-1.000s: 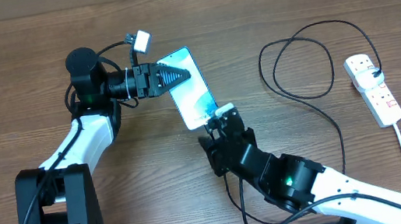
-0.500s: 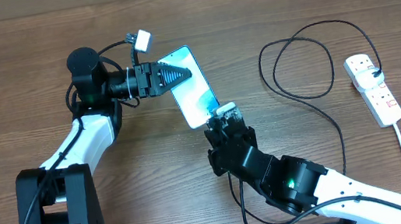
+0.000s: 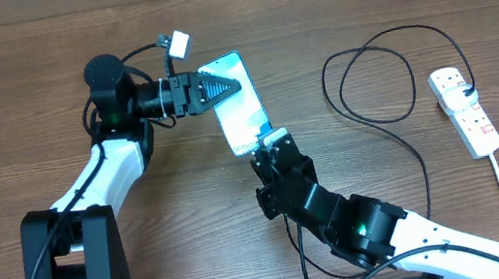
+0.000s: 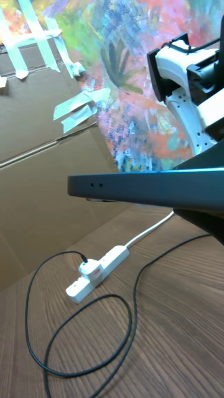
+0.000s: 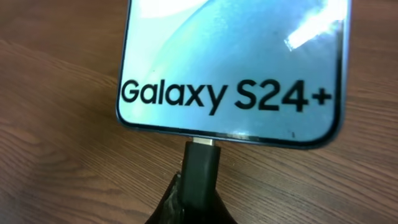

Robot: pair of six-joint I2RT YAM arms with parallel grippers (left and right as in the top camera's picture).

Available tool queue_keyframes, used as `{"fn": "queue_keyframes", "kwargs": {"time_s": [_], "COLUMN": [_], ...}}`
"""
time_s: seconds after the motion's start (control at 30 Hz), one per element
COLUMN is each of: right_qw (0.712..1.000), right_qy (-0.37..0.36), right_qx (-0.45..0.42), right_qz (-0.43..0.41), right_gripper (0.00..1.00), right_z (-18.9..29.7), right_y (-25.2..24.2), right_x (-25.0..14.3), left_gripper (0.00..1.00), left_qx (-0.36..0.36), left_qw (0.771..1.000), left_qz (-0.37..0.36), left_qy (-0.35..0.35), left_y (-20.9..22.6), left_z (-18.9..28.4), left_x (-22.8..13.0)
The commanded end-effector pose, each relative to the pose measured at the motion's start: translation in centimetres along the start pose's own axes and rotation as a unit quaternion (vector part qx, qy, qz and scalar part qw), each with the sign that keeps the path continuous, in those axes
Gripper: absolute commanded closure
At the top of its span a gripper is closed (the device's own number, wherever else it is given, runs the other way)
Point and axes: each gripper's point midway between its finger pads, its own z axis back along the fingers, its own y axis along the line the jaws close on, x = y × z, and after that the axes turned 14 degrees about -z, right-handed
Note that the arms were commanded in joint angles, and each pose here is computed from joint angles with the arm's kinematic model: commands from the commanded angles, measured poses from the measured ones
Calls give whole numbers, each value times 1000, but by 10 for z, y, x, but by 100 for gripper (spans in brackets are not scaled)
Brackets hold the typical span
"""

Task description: Plug charger to phone and switch on socket

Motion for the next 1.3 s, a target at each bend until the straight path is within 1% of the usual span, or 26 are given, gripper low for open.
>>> {"fn": "queue_keyframes", "kwargs": {"time_s": [0.0, 0.2, 0.33, 0.43, 0.5, 0.57, 0.67, 0.7, 0.73, 0.77, 0.87, 0.97, 1.07, 1.13, 1.2, 1.27], "right_qw": [996, 995, 997, 998, 998, 997, 995, 994, 993, 991, 987, 984, 985, 986, 987, 988], "right_qy": [-80, -90, -75, -53, -32, -18, -8, -4, -1, 2, 9, 6, 7, 13, 23, 35], "right_qx": [27, 31, 23, 31, 45, 52, 72, 86, 99, 108, 135, 141, 141, 132, 122, 113], "right_qz": [-17, -12, -11, -19, -28, -48, -63, -64, -68, -77, -92, -104, -103, -101, -98, -95], "right_gripper": [96, 96, 96, 96, 79, 66, 39, 25, 8, 0, 0, 0, 0, 0, 0, 0], "right_z": [14, 22, 21, 22, 27, 34, 53, 62, 71, 80, 111, 141, 163, 171, 174, 173], "right_y": [18, 27, 23, 25, 27, 27, 28, 30, 31, 31, 28, 14, -1, -11, -17, -21], "right_x": [55, 76, 69, 61, 54, 50, 51, 52, 52, 53, 53, 52, 47, 40, 33, 26], "left_gripper": [96, 96, 96, 96, 96, 96, 96, 96, 96, 96, 96, 96, 96, 96, 96, 96], "left_qx": [-75, -80, -79, -74, -61, -42, 5, 26, 48, 63, 110, 143, 195, 230, 246, 271], "left_qw": [994, 993, 993, 994, 996, 998, 999, 998, 996, 994, 985, 981, 977, 971, 963, 948], "left_qz": [-14, 1, 16, 17, 16, 20, 43, 55, 72, 83, 99, 99, 85, 59, 35, 34], "left_qy": [75, 83, 83, 80, 68, 52, 13, -6, -27, -42, -88, -86, -31, 36, 102, 162], "left_y": [-26, -25, -21, -18, -14, -7, 9, 16, 24, 29, 43, 49, 58, 60, 58, 61], "left_z": [-34, -39, -38, -37, -37, -38, -42, -44, -45, -47, -60, -82, -98, -100, -93, -71], "left_x": [-37, -52, -63, -63, -59, -54, -41, -35, -29, -25, -14, -14, -25, -36, -47, -59]}}
